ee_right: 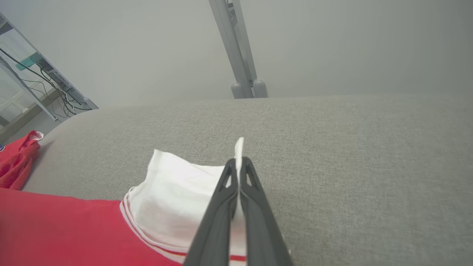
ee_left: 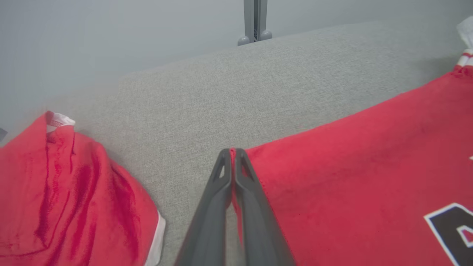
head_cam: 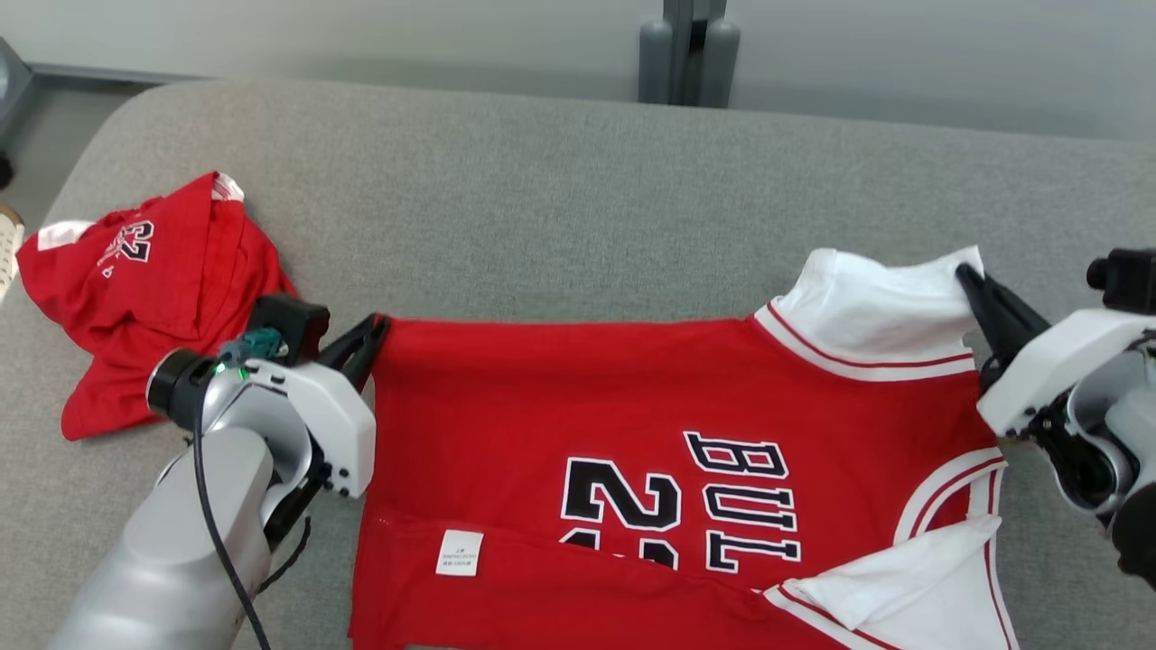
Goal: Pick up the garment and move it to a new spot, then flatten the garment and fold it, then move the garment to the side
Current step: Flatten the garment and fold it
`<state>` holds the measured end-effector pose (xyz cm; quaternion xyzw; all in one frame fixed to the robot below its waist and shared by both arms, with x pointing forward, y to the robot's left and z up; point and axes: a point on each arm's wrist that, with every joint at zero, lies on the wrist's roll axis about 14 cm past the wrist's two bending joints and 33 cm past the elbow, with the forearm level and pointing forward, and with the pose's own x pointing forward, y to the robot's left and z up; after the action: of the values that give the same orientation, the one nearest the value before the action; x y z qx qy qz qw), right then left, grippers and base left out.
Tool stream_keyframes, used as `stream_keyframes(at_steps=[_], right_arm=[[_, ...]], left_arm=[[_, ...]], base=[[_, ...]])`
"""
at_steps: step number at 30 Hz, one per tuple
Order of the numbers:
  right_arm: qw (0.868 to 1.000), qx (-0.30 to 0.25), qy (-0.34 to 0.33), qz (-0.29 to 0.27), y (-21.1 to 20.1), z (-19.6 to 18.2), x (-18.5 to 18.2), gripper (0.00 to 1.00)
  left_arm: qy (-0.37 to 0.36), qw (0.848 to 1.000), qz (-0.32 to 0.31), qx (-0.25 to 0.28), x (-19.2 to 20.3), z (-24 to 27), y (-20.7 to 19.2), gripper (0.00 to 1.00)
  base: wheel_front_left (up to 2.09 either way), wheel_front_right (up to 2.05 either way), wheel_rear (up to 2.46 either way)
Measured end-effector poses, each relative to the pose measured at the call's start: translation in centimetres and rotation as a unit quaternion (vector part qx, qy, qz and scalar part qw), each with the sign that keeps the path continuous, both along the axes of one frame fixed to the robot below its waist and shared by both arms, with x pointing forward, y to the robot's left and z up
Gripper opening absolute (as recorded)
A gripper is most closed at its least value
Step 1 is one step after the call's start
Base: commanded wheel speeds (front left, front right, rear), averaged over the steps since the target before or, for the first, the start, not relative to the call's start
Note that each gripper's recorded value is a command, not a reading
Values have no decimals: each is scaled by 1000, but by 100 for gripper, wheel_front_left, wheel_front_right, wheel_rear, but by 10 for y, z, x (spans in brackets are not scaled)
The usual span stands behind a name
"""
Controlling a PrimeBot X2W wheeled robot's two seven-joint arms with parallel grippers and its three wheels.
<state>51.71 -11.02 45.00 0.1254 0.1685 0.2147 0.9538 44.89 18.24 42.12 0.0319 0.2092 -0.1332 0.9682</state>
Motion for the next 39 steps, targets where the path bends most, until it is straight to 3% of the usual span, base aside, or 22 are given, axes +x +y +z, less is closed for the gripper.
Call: stream_keyframes(at_steps=[11,27,39], right_arm=[[999,30,11,1,-10,7,-52,0],[992,36,109,46,-14,-11,-108,0],[971,23,222,85,-20,-29,-144,0]], left_arm=[[7,1000,-17,-1,-37,6,-2,0],[43,997,-51,29,-75,1,-6,0],[87,992,-77,57,-104,-12,-7,0]], base=[[0,0,0],[0,0,0],[0,0,0]])
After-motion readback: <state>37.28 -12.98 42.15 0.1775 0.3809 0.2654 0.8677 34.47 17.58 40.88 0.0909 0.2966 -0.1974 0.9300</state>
